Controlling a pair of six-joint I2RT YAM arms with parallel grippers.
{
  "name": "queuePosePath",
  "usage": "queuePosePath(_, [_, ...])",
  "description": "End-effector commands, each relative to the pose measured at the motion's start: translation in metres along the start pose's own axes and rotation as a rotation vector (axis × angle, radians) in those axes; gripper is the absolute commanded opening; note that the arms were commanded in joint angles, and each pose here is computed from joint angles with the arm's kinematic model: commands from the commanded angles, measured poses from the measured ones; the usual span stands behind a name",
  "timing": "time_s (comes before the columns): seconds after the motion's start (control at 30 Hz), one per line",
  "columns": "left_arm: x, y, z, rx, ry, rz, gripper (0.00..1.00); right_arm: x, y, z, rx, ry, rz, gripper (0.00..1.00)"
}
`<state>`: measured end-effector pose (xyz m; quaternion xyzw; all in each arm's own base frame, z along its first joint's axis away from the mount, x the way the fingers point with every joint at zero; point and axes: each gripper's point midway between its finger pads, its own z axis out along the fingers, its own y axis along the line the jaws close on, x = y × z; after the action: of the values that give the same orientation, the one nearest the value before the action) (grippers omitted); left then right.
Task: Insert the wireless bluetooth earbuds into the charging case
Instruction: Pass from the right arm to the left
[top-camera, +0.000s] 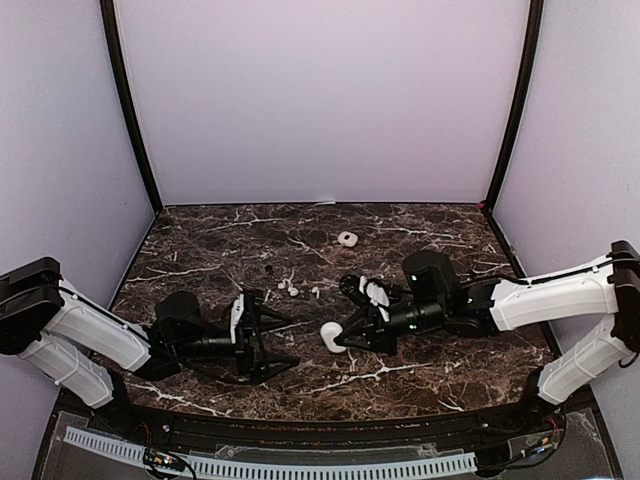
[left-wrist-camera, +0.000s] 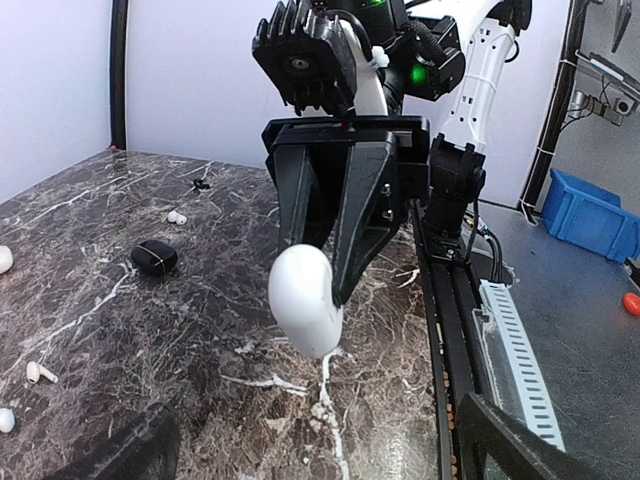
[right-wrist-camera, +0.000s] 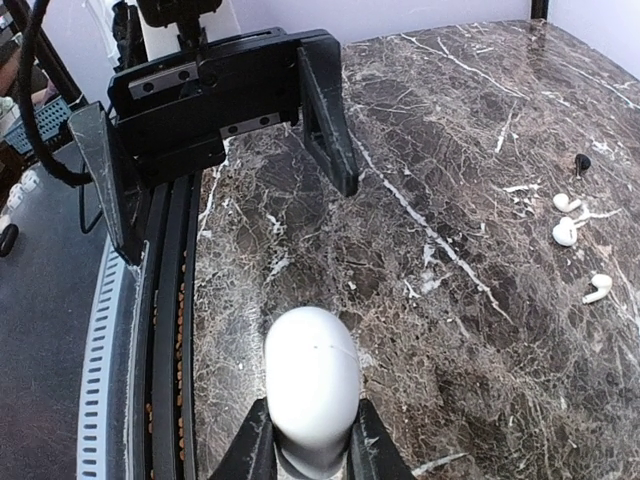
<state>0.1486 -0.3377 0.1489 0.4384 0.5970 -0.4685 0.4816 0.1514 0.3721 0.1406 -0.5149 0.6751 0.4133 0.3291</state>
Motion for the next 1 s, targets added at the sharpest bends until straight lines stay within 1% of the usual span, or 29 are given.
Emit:
queuePosePath(0.0, [-0.004,-0.013,0.008,0.096,0.020,0.024,0.97,-0.015,0.011,0.006,-0.037,0.009,-0.088,0.15])
queuePosePath(0.17, [0.002,-0.022,0.010,0.157,0.019,0.053,0.94,-0.018,0.018,0.011,-0.050,0.050,-0.136,0.16])
queuePosePath(0.33, [0.008,-0.023,0.016,0.182,0.034,0.061,0.83,-0.021,0.021,0.018,-0.050,0.076,-0.168,0.16])
queuePosePath(0.47, [0.003,-0.022,0.019,0.186,0.011,0.063,0.80,-0.023,0.023,0.023,-0.054,0.084,-0.185,0.16])
queuePosePath(0.67, [0.004,-0.018,0.026,0.185,0.022,0.052,0.75,-0.023,0.025,0.032,-0.062,0.092,-0.201,0.16])
queuePosePath(0.97, [0.006,-0.016,0.028,0.181,0.022,0.049,0.50,-0.023,0.025,0.036,-0.065,0.097,-0.215,0.17])
